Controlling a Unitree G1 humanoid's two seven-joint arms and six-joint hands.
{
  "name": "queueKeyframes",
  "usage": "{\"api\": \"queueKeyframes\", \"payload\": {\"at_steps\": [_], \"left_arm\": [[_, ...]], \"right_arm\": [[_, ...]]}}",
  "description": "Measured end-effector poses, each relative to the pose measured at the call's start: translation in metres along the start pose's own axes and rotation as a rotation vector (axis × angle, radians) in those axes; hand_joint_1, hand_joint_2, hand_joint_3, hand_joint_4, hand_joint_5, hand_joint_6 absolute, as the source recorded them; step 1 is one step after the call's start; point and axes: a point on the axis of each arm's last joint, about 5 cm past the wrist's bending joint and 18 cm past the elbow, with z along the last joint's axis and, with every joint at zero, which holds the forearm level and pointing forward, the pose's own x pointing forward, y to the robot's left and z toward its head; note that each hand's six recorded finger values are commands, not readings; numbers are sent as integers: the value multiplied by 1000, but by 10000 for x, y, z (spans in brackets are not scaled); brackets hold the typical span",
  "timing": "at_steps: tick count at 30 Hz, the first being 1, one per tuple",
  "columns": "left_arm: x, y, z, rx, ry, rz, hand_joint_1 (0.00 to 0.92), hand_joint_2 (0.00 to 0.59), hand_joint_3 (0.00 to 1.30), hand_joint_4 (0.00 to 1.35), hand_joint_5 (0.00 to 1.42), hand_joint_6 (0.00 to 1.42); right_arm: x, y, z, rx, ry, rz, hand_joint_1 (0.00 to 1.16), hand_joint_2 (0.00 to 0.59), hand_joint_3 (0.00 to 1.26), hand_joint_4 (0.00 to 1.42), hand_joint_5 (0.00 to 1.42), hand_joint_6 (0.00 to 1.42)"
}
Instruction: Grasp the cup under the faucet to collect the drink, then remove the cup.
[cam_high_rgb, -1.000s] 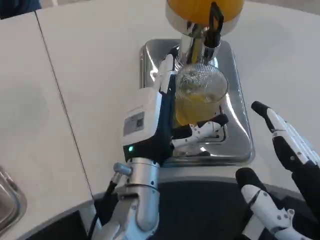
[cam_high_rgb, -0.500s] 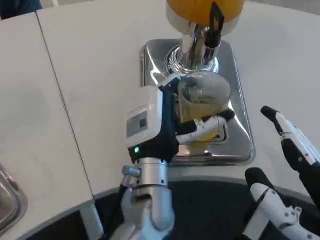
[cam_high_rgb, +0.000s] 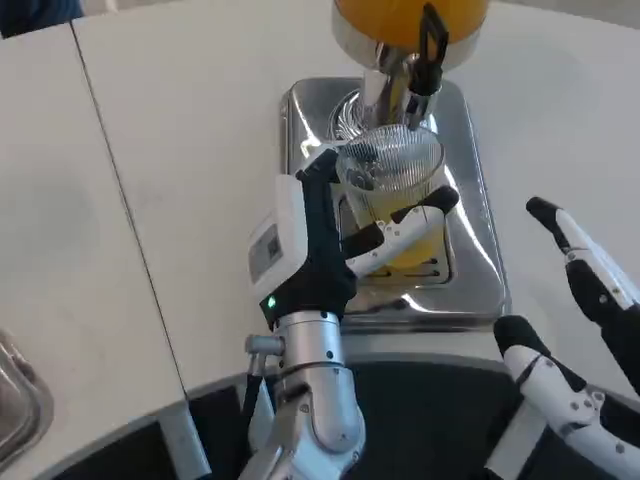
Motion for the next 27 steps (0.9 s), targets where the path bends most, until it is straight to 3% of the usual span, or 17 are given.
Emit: {"api": "queueKeyframes", "payload": {"at_steps": [5, 10, 17, 27], "left_arm": [[31, 102, -46, 43, -43, 24, 672, 0, 1137, 1210, 1424, 1424], [77, 294, -152, 133, -119, 55, 679, 0, 1130, 1197, 1424, 1424], [-8, 464, -327, 210, -131, 46, 693, 0, 1126, 1157, 1424, 1424], [-24, 702, -384, 228, -176, 80, 715, 0, 1116, 1129, 1424, 1424]], "right_arm": [[-3, 6, 1, 4, 0, 8, 219, 482, 0, 0, 14, 84], [7, 18, 12, 13, -11, 15, 219, 482, 0, 0, 14, 87], [15, 34, 22, 24, -20, 26, 219, 482, 0, 0, 22, 90], [27, 54, 40, 24, -29, 38, 221, 484, 0, 0, 26, 97]]}}
